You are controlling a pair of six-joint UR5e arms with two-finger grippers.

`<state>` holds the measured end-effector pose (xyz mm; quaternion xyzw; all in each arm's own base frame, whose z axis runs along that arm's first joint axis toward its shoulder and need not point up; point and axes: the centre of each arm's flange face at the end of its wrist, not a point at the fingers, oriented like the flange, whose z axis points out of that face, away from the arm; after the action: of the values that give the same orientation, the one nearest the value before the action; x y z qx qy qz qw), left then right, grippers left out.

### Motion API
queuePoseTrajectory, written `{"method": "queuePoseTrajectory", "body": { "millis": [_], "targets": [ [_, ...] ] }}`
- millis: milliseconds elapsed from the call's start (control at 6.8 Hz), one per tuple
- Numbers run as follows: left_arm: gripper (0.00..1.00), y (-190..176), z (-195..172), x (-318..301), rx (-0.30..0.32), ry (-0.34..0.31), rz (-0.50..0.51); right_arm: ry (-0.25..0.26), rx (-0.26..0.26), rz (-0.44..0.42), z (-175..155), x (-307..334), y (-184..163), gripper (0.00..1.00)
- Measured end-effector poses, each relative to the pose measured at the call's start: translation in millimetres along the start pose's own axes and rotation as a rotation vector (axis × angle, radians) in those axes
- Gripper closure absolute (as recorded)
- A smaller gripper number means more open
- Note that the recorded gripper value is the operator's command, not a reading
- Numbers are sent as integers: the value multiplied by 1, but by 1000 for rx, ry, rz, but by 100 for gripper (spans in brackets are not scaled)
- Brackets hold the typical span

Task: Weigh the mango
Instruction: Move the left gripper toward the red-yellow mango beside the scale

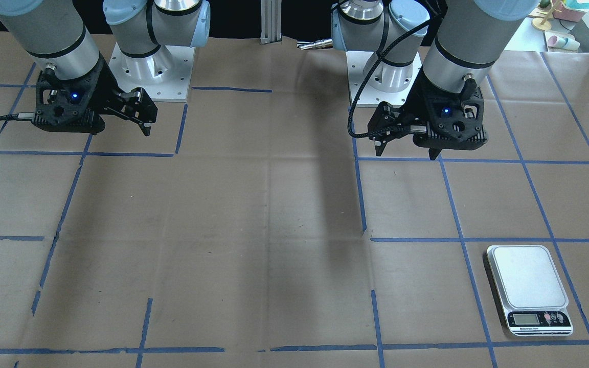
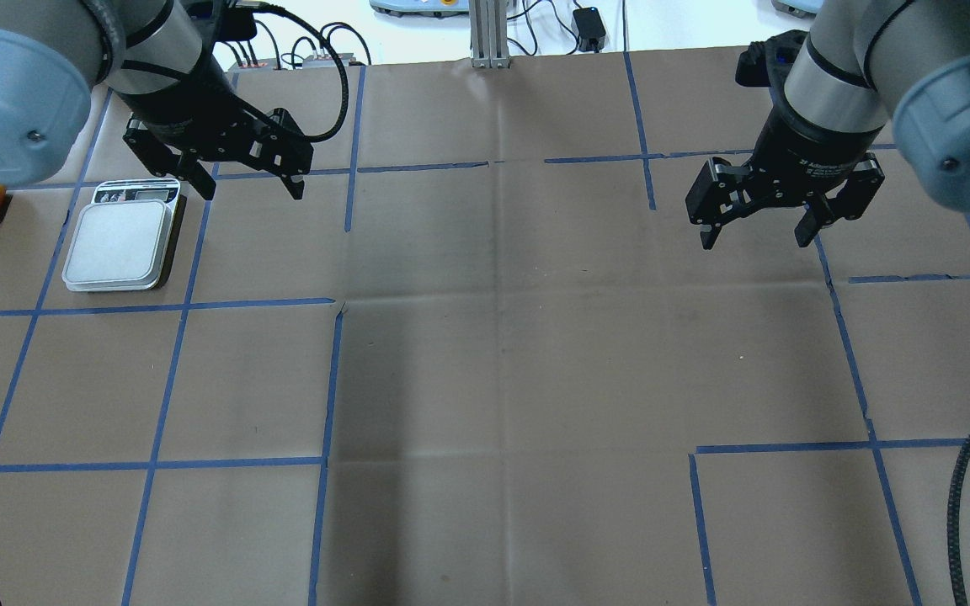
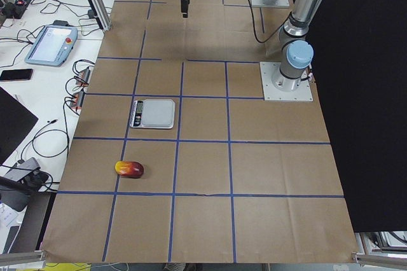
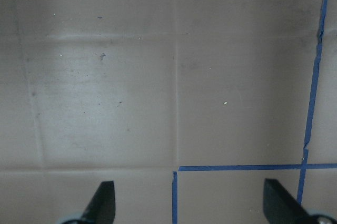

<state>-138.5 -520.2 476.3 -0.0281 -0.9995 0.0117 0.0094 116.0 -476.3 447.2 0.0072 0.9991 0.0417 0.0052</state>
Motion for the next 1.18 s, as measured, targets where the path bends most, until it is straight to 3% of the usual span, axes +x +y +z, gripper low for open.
{"method": "queuePoseTrajectory", "body": {
  "millis": [1176],
  "targets": [
    [0, -16, 3, -26, -1, 0, -25, 0, 0, 0, 0, 0, 0, 0]
  ]
}}
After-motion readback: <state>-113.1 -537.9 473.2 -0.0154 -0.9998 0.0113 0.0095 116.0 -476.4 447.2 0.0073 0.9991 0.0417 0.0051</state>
